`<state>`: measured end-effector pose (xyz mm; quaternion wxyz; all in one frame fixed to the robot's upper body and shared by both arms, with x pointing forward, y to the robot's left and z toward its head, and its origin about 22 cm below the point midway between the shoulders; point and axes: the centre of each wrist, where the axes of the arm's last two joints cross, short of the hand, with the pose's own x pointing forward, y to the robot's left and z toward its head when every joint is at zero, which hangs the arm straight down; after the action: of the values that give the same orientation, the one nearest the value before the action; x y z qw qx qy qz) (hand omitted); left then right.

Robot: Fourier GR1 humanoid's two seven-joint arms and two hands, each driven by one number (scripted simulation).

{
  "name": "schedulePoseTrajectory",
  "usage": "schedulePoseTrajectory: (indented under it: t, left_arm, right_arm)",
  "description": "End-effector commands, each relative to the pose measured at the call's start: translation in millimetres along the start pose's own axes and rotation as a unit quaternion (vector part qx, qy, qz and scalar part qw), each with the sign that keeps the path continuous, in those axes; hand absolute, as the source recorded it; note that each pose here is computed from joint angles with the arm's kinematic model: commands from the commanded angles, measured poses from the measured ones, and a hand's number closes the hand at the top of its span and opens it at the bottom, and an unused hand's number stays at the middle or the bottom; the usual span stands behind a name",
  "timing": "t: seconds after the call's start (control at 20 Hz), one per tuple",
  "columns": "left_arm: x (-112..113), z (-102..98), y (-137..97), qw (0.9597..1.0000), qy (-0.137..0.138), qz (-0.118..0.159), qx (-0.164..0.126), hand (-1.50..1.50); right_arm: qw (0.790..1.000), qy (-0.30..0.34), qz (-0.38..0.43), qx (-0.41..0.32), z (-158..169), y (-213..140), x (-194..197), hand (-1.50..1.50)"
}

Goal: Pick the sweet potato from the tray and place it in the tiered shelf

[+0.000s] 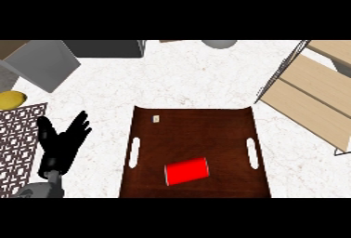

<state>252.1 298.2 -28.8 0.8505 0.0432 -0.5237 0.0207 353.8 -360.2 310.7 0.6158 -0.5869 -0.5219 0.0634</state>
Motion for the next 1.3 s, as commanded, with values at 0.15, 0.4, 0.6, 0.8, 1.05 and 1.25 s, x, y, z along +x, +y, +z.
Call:
schedulePoseTrajectory:
  t: [0.15,0.4,0.6,0.8,1.05,1.25]
  left_arm:
    - [-11,-7,0,1.0,0.003,0.002,0.003,0.0]
    - [-11,3,-6,1.0,-0.007,0.001,-0.007,0.0]
    - [-7,10,2,0.9999,-0.01,-0.002,-0.007,0.0]
    - [-12,4,-5,0.9999,-0.008,0.002,0.009,0.0]
    - [4,-4,-10,1.0,0.0,0.001,0.0,0.0]
    - [-6,12,-6,0.9999,-0.002,0.008,0.009,0.0]
  right_arm:
    - [0.991,0.046,-0.123,-0.038,-1,-8,-11,-1.5]
    - [0.971,0.042,-0.228,-0.058,-13,-19,-11,-1.5]
    - [0.95,0.049,-0.3,-0.078,-8,-48,-17,-1.5]
    - [0.933,0.061,-0.325,-0.141,-16,-66,-36,-1.5]
    - [0.924,0.097,-0.294,-0.222,-4,-98,-42,-1.5]
    - [0.895,0.132,-0.324,-0.275,10,-139,-76,-1.5]
